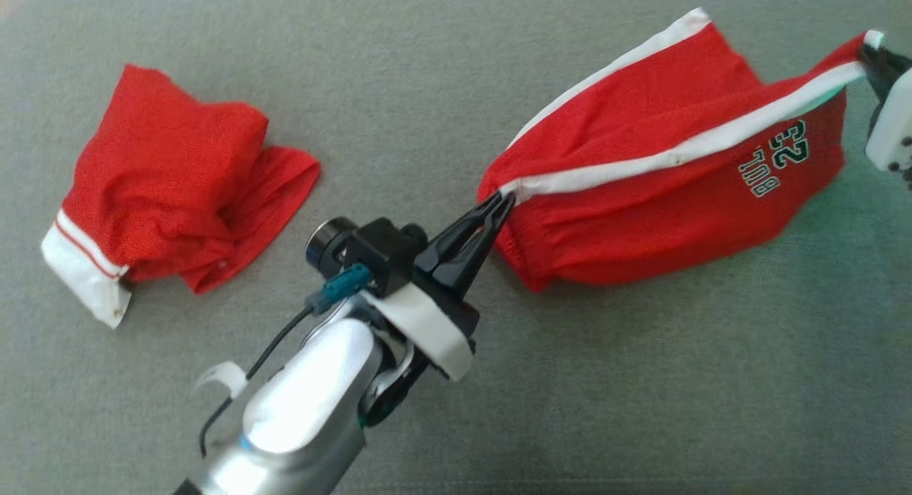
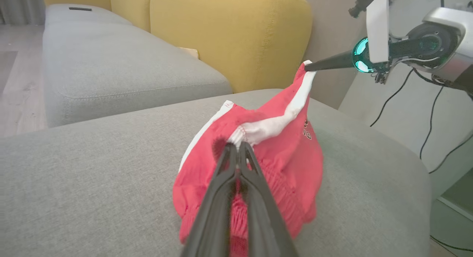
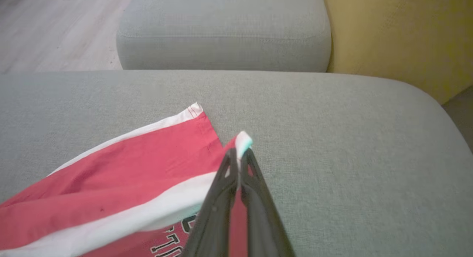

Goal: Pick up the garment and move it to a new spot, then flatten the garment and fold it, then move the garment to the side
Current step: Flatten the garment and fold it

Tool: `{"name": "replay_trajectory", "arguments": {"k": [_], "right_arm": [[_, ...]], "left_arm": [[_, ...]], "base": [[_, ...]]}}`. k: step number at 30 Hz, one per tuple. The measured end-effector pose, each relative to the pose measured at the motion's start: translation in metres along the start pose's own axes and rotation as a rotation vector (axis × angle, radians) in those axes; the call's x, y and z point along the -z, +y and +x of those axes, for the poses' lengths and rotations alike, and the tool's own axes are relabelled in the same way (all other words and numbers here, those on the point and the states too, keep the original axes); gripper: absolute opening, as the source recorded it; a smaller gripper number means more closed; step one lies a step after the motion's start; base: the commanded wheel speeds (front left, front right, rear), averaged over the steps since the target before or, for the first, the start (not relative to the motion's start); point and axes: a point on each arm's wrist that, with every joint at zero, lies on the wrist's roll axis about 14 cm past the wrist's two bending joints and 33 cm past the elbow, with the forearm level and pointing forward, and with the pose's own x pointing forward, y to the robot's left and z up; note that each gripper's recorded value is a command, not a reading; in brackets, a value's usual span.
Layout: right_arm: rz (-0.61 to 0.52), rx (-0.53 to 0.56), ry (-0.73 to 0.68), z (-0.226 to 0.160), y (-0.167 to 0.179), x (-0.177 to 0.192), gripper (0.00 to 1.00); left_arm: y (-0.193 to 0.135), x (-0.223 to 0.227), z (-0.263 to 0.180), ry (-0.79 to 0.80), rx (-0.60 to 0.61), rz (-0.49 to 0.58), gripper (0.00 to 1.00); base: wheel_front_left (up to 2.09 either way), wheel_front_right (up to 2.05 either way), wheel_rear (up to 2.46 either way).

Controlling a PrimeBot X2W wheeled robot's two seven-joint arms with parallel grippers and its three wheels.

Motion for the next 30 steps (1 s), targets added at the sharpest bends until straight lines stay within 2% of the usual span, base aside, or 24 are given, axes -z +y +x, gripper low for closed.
{"name": "replay_trajectory", "arguments": {"k": [7,18,30], "right_arm": [[-0.019,-0.018,0.057,0.037,0.011,0.009,0.00],[-0.044,-0.057,0.015,0.084,0.033,-0.014,0.00],[-0.071,-0.081,0.044,0.115,0.048,-0.004,0.00]], "left_arm": [[0.013,0.005,0.008,0.013,-0.017,0.007,0.00],[0.030,0.014,0.009,0.020,-0.060,-0.020,0.00],[0.041,0.026,0.009,0.038,-0.089,-0.040,0.00]], "base": [[0.00,0.00,0.00],[0.00,0.00,0.00],[0.00,0.00,0.00]]}}
